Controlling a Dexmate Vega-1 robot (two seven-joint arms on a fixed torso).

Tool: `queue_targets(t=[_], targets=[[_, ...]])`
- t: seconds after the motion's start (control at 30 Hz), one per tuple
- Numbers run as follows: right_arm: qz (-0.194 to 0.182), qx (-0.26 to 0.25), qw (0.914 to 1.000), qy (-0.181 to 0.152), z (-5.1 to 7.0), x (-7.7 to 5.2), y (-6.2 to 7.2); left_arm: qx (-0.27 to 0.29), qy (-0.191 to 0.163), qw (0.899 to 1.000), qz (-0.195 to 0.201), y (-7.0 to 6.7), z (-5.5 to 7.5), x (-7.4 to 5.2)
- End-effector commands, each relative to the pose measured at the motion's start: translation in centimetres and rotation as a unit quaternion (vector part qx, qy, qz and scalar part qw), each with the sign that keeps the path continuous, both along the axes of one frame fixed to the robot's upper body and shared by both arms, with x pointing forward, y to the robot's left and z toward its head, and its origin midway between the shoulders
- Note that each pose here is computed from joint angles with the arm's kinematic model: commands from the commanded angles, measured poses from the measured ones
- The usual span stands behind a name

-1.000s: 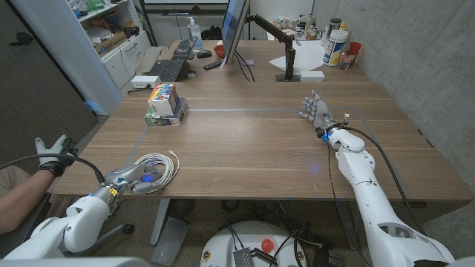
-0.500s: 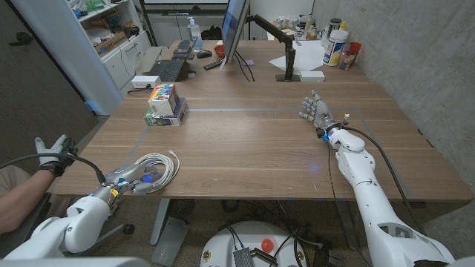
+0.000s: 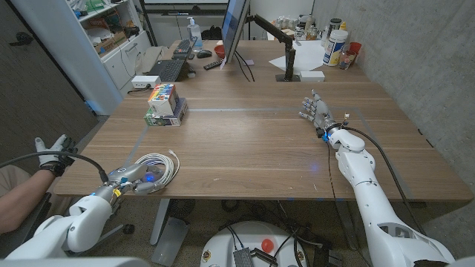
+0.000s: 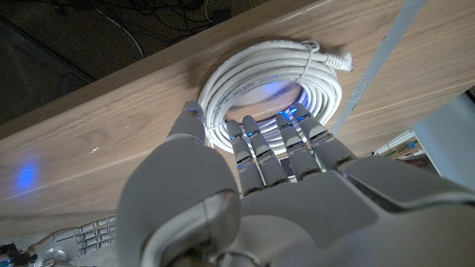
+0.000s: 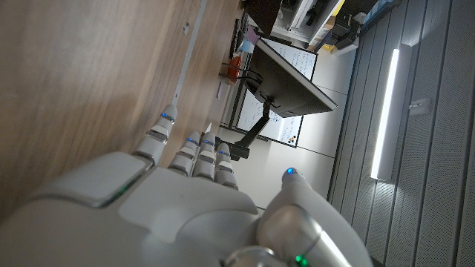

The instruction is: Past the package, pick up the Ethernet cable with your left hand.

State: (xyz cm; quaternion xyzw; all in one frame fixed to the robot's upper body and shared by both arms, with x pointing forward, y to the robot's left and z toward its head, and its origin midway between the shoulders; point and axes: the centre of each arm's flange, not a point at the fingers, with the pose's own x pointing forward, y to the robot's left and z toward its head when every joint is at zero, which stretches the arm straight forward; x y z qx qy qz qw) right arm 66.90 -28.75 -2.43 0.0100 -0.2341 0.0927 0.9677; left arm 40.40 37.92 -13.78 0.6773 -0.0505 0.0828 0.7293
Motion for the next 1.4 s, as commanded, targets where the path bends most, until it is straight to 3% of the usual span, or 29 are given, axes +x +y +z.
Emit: queue_targets(t=[0.03,0.67,1.1,1.4], targets=[[0.001,0.000,1.0000,-0.001,0.1,0.0,0.0,0.014,-0.014,1.000,-0.007,-0.4,-0.2,-0.2],[0.003,-0.002,1.0000,-0.002,0.1,0.0,0.1,0.014,-0.018,1.000,-0.012,-0.4,-1.2,-0.5],[0.002,-0.005,1.0000,0.000,0.1,0.0,0.2,0.015,-0.020,1.000,-0.019,0.0,-2.8,-0.4],[0.002,-0.005,1.0000,0.000,0.1,0.0,0.2,0.016,-0.020,1.000,-0.018,0.0,-3.0,-0.4]])
